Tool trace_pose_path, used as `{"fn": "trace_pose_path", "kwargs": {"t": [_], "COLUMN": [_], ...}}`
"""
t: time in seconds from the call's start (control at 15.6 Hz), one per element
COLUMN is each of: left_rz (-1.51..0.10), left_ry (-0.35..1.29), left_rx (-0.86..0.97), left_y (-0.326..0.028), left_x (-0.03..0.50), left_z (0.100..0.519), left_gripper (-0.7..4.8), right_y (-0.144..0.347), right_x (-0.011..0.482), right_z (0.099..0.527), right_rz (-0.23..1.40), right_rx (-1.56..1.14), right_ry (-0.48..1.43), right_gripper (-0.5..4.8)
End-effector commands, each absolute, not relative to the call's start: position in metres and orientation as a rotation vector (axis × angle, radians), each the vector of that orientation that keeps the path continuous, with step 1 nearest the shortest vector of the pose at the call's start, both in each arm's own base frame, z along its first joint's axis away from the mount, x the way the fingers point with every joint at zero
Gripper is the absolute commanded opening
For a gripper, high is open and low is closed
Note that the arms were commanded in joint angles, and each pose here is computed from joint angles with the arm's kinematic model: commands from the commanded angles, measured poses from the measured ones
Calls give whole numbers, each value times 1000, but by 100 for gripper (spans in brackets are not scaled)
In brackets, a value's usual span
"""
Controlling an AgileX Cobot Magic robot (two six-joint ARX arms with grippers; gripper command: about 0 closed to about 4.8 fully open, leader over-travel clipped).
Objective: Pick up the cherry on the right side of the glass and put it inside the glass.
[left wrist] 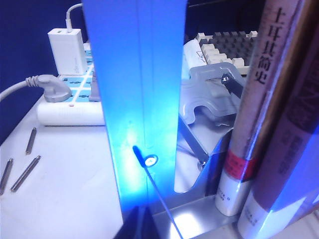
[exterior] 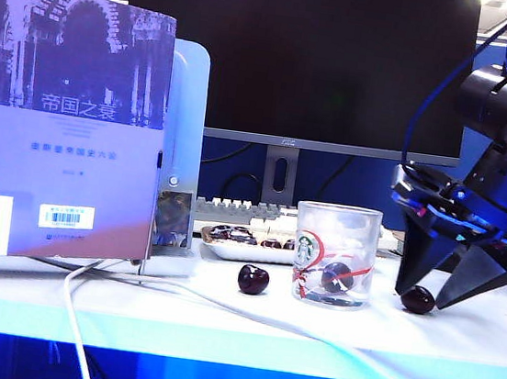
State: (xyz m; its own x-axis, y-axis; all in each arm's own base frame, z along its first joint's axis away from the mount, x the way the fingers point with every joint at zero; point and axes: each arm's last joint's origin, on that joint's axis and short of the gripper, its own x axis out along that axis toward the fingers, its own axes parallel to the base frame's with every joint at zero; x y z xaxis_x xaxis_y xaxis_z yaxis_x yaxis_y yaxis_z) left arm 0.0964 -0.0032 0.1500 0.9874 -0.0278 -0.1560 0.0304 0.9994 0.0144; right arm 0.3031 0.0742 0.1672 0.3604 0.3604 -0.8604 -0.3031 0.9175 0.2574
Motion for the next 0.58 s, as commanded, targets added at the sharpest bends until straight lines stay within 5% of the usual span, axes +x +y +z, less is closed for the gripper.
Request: {"fn": "trace_pose_path", "kwargs": {"t": [0.06,0.26,0.58], "left_rz": [-36,-36,-36], "left_ry": [166,166,166], "left_rx": [21,21,21], "left_y": [-3,-3,-3], "left_x": [96,96,96], "left_z": [149,149,149], "left_gripper": [-5,-5,-5], "right_y": [75,75,75], "right_x": [304,304,305], "right_z": [169,169,170], "right_rz": [446,446,444], "right_rx": [62,62,60], "right_ry": [1110,1109,1099], "right_gripper": [262,164,164]}}
